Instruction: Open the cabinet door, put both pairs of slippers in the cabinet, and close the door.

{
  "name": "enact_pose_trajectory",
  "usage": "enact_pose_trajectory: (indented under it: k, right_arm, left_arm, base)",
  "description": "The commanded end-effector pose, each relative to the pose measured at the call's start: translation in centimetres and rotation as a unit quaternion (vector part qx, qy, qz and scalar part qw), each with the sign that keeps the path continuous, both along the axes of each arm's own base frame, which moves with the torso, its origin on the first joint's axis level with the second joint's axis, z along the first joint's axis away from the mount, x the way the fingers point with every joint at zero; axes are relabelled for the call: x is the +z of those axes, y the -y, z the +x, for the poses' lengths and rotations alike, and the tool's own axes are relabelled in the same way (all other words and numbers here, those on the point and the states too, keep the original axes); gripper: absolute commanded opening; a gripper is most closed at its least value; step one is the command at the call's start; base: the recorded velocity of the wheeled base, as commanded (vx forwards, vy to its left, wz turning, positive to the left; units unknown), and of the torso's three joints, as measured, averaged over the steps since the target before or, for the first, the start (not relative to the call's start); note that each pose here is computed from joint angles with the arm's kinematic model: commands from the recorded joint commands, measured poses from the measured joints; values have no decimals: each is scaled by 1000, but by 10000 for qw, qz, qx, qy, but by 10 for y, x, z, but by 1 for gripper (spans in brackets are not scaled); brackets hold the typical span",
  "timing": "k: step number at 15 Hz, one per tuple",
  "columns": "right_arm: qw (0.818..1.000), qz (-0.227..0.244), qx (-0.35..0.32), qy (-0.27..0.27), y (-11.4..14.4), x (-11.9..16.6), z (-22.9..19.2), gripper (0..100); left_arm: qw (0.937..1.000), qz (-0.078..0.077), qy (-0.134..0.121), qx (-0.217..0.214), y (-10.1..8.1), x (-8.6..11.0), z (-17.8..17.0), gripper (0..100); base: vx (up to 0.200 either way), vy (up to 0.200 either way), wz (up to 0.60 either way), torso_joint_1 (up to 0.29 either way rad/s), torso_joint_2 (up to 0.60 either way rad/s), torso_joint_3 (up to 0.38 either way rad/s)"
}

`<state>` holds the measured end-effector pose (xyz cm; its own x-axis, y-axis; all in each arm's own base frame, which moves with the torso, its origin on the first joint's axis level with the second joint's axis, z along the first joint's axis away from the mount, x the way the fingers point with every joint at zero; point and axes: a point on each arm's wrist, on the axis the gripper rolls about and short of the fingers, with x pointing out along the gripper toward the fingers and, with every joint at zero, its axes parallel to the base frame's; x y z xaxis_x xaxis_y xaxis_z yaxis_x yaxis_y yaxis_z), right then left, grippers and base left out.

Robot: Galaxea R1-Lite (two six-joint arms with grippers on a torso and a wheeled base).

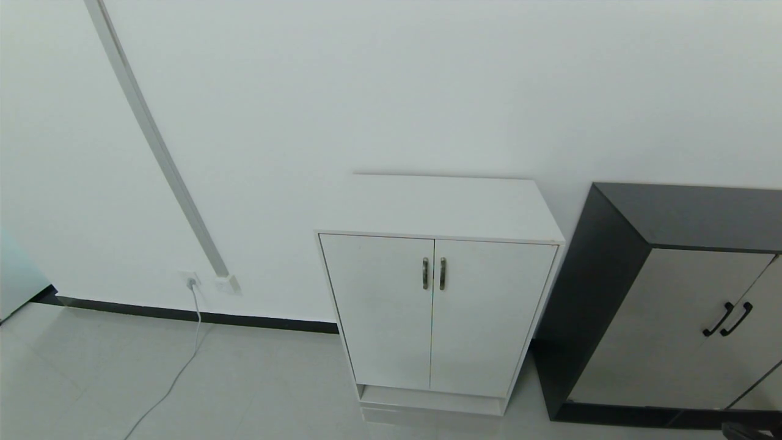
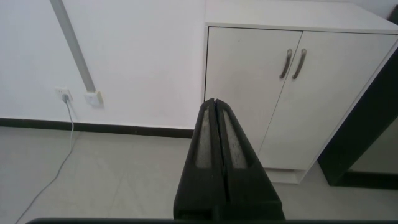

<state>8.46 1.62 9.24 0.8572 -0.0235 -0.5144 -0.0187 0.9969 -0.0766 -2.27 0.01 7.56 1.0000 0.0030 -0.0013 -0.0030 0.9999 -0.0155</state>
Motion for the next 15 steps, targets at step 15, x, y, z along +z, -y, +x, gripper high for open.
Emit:
enact_pose_trajectory:
  k: [15]
  right_arm:
    - [9847,432,1359,997,16,-14,-82,0]
  left_arm:
    - [10000,9,-1,0,0,0,0,0]
  base:
    - [0,0,0,0,0,0]
